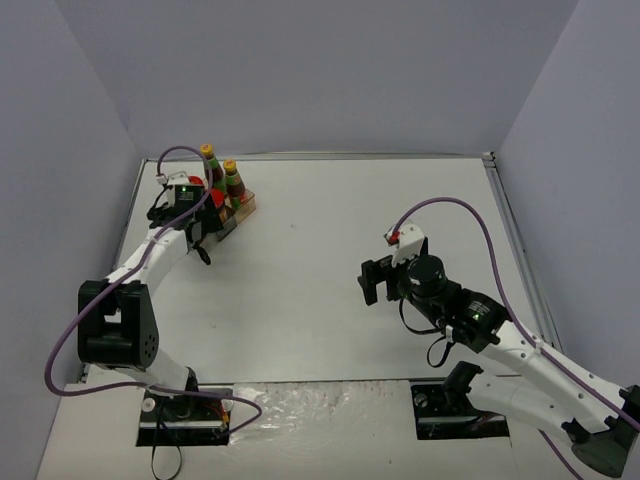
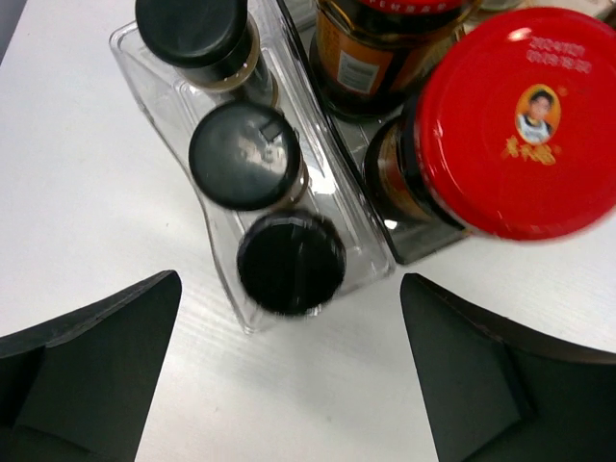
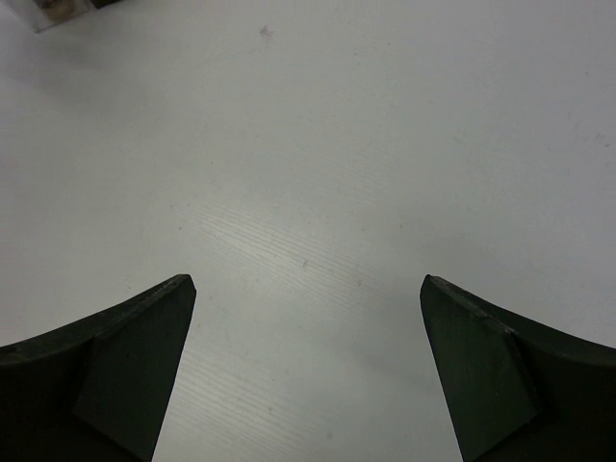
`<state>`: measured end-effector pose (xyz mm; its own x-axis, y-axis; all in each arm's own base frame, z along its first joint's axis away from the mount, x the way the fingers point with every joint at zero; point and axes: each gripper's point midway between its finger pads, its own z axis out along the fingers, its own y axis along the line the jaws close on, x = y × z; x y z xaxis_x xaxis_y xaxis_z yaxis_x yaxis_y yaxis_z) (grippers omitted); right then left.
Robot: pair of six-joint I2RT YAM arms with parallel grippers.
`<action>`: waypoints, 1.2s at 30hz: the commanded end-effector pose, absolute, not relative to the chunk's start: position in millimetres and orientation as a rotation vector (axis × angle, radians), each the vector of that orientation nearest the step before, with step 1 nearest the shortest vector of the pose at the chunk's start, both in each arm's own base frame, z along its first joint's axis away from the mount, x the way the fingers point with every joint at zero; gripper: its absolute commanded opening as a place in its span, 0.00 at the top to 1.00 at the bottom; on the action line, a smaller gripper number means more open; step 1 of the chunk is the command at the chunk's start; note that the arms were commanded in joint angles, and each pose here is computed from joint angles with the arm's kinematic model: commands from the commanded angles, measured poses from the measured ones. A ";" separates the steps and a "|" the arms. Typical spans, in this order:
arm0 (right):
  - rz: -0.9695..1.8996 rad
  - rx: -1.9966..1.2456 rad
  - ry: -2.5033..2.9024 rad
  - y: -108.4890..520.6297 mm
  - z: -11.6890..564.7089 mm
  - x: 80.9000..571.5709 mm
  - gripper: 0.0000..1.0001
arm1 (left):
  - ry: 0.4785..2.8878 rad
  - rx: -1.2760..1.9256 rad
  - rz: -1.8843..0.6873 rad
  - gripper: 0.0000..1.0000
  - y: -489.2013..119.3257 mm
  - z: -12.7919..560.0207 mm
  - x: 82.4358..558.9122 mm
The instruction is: Organize the condiment bottles
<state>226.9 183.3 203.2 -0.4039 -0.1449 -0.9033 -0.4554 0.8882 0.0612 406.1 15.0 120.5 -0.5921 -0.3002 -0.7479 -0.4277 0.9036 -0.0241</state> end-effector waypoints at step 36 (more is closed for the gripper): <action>0.151 0.191 1.608 35.9 318.4 202.1 0.00 | 1.696 -0.265 -0.098 0.03 6.4 280.6 161.9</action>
